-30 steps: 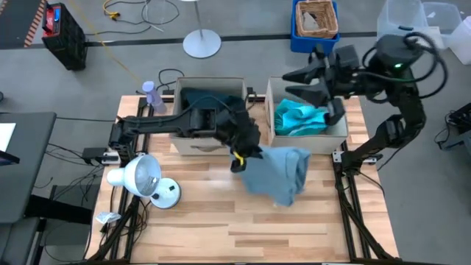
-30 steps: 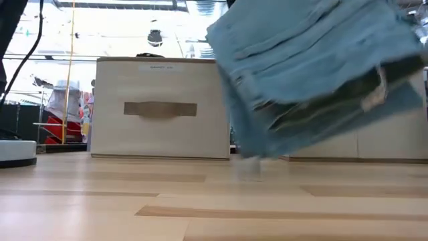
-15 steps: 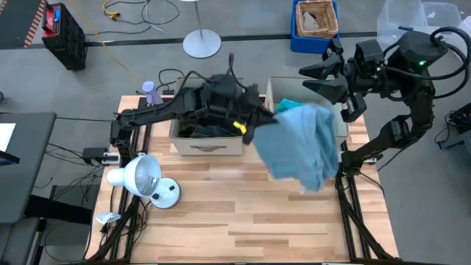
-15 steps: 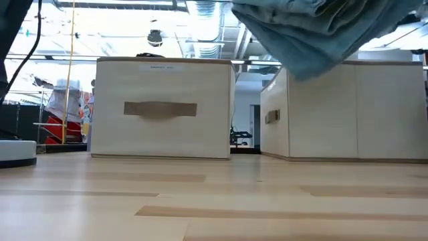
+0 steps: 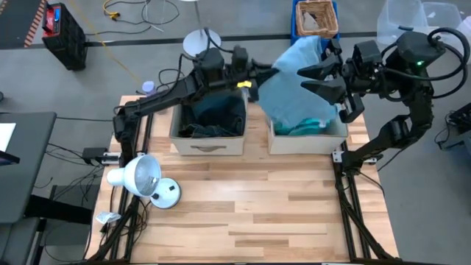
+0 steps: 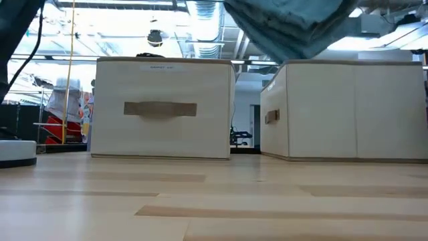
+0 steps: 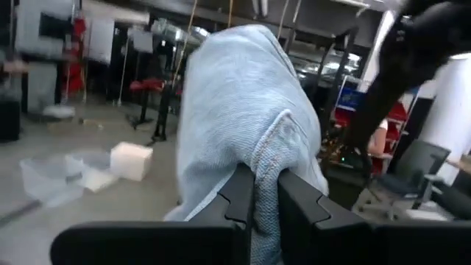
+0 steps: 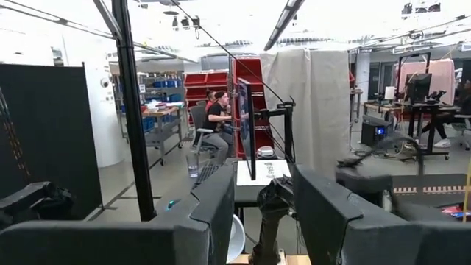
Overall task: Sort clothes
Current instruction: Put the blue jeans into the right laundry organizer
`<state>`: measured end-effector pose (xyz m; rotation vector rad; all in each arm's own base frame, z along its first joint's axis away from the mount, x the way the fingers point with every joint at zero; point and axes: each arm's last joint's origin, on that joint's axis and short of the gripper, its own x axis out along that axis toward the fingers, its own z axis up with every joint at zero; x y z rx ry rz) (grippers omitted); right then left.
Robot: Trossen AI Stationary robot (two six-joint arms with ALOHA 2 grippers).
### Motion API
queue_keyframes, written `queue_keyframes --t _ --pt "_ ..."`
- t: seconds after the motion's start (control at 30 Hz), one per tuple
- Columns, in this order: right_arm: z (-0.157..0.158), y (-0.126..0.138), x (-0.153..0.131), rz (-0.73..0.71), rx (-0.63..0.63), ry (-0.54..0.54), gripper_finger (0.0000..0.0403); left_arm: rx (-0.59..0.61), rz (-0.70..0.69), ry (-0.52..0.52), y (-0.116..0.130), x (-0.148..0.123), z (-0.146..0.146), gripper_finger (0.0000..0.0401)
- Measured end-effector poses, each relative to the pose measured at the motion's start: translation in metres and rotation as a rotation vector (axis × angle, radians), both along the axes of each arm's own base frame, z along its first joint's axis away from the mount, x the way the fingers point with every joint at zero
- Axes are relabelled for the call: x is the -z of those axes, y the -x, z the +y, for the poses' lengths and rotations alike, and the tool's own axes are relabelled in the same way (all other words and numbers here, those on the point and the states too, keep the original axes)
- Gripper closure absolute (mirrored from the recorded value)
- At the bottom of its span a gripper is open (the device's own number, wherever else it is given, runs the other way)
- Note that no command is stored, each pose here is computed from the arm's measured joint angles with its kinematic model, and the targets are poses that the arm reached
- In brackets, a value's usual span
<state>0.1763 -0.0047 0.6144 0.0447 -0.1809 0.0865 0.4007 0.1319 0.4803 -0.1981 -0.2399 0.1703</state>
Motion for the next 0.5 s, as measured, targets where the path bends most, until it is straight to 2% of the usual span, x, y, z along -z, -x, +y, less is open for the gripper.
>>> queue_keyframes --t 0.17,0.3,0.5 --pt "0.0 0.0 0.0 0.003 0.001 0.009 0.0251 -0.005 0.004 0.079 -0.016 0.022 0.019 0.0373" --pt "0.0 0.0 0.001 0.008 0.004 0.01 0.0251 0.044 -0.014 0.147 -0.03 0.037 0.027 0.0373" --pt "0.0 0.0 0.001 0.008 0.005 0.019 0.0251 0.234 -0.11 0.264 -0.054 0.061 0.033 0.0375"
